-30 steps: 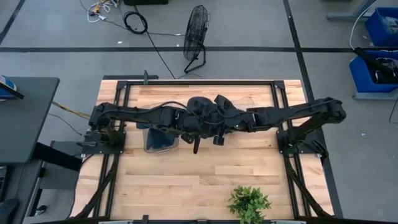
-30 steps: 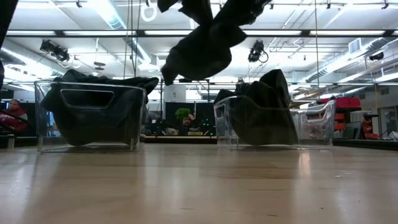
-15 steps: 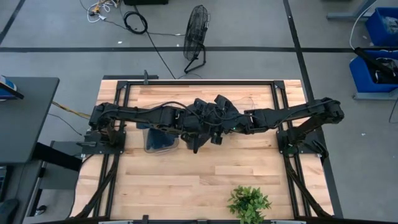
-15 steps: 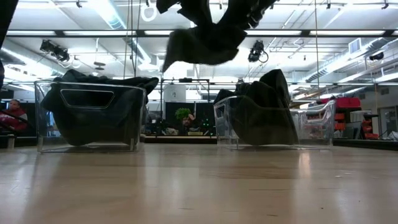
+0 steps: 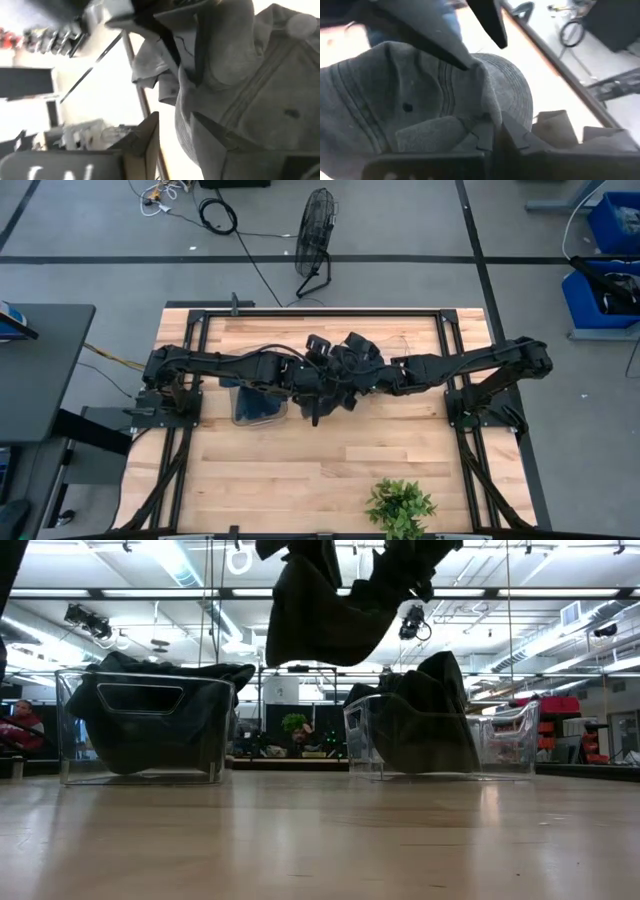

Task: Pick & Place hat
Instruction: Put the black cap into the right transparent bin

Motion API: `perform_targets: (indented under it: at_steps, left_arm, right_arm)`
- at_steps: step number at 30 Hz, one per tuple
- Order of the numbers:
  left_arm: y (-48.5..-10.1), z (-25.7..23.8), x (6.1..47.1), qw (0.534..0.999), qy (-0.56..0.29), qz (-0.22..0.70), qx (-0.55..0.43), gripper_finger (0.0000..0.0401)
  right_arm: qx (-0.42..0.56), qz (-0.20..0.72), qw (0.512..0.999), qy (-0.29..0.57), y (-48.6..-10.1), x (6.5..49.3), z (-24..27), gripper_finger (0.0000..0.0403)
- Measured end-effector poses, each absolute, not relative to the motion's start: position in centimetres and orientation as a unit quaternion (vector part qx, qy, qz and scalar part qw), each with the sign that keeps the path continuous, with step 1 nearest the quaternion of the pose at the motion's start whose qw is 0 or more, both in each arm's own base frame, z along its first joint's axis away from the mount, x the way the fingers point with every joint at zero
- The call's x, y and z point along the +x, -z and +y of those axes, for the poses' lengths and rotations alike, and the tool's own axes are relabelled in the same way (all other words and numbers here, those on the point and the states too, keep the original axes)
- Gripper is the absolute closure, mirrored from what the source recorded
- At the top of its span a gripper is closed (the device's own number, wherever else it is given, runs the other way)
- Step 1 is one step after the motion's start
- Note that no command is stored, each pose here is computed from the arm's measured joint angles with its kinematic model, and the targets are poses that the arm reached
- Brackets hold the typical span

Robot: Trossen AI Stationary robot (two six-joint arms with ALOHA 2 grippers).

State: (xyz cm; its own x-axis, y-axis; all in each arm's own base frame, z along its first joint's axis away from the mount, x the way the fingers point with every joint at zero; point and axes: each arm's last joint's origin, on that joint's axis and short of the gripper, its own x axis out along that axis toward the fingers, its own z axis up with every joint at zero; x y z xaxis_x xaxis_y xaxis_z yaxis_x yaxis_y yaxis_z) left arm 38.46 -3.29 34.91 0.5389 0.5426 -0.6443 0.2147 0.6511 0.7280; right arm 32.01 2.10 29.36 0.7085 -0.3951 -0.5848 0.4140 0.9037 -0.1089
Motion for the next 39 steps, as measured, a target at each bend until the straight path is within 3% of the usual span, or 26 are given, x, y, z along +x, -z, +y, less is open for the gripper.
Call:
perform_targets:
  at_steps: [5, 11, 22, 39]
  left_arm:
    - [-35.5, -3.3, 38.1, 0.748, -0.215, 0.463, 0.423, 0.0253]
    - [-37.7, -3.9, 36.1, 0.712, -0.349, 0.426, 0.435, 0.0248]
    - [-42.0, -4.3, 31.3, 0.767, -0.373, 0.368, 0.369, 0.0247]
    - [-42.7, -3.7, 30.2, 0.767, -0.379, 0.368, 0.363, 0.0247]
  right_arm:
    - [0.034, 0.273, 0.919, 0.283, -30.6, 31.8, 1.8, 0.0392]
    - [0.089, 0.219, 0.888, 0.394, -33.8, 29.5, 1.1, 0.0393]
    - [0.257, 0.200, 0.781, 0.532, -32.0, 25.8, 0.6, 0.0393]
    - [0.397, 0.212, 0.651, 0.611, -27.5, 23.4, 0.9, 0.0383]
